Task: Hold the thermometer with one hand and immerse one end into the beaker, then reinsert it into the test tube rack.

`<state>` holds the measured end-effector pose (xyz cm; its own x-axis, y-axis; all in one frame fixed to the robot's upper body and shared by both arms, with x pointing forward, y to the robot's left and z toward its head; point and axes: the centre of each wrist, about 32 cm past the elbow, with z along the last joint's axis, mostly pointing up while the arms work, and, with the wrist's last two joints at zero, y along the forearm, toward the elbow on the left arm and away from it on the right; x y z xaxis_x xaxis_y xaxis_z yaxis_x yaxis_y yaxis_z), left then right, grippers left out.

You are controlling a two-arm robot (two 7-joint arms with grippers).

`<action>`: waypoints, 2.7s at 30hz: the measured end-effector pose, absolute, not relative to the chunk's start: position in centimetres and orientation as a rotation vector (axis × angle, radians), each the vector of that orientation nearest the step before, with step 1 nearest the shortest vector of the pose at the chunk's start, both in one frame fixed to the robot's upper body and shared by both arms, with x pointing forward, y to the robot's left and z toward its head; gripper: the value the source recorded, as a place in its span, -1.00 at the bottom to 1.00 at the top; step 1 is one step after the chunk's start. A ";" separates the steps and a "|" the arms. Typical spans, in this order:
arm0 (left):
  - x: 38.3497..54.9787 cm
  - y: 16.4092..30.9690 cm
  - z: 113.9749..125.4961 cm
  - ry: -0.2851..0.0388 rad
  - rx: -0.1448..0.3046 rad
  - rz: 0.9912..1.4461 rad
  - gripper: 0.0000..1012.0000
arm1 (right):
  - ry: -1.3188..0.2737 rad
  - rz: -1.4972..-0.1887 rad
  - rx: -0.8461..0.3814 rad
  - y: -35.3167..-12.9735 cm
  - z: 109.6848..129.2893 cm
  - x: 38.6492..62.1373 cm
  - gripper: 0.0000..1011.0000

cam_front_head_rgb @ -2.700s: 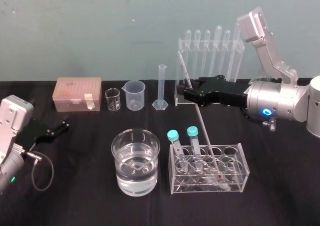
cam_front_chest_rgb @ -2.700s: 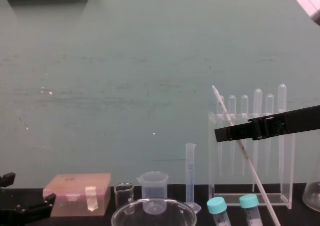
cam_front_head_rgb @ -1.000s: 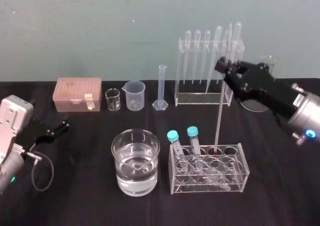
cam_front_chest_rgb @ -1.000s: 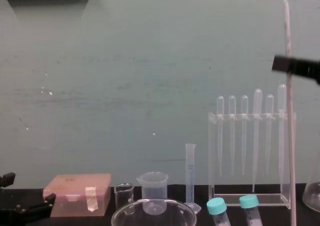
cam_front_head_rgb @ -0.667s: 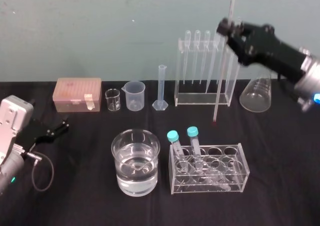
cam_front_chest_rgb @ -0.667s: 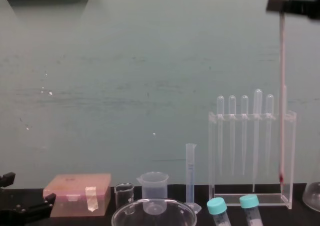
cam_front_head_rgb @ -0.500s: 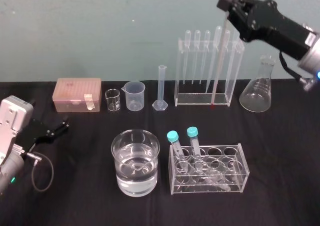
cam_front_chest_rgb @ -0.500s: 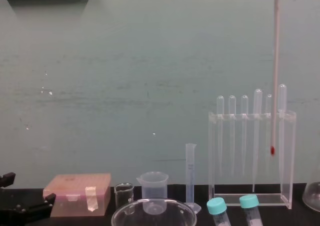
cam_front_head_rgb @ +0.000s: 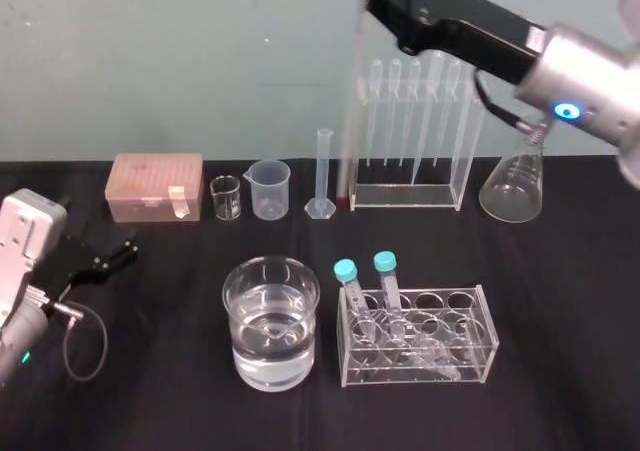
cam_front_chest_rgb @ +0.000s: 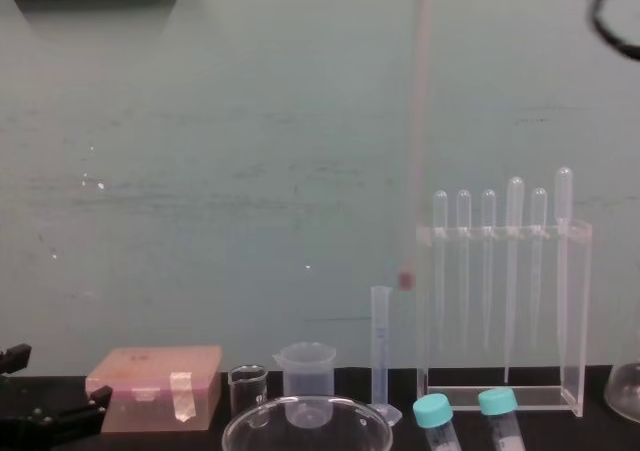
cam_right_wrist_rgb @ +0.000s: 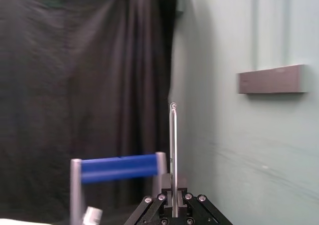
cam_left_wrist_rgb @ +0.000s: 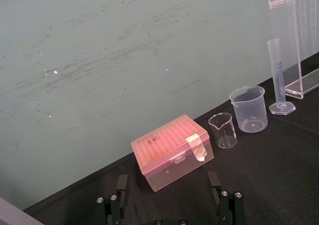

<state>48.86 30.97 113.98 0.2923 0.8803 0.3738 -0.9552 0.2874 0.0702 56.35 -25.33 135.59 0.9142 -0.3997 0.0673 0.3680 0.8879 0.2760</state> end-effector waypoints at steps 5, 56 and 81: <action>48.9 31.0 114.0 -0.285 0.304 1.248 0.99 | -0.083 -0.287 0.274 -23.1 135.5 57.8 -0.89; 48.9 31.0 114.0 -0.285 0.304 1.248 0.99 | 0.020 -0.170 0.122 -18.5 122.9 60.0 -0.89; 48.9 31.0 114.0 -0.285 0.304 1.248 0.99 | 0.022 -0.173 0.118 -19.0 122.7 59.5 -0.89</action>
<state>48.86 30.97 113.98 0.2922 0.8803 0.3737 -0.9553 0.2873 0.0702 59.46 -18.99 122.68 0.9848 -0.1706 -0.0323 0.1732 0.9781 0.1150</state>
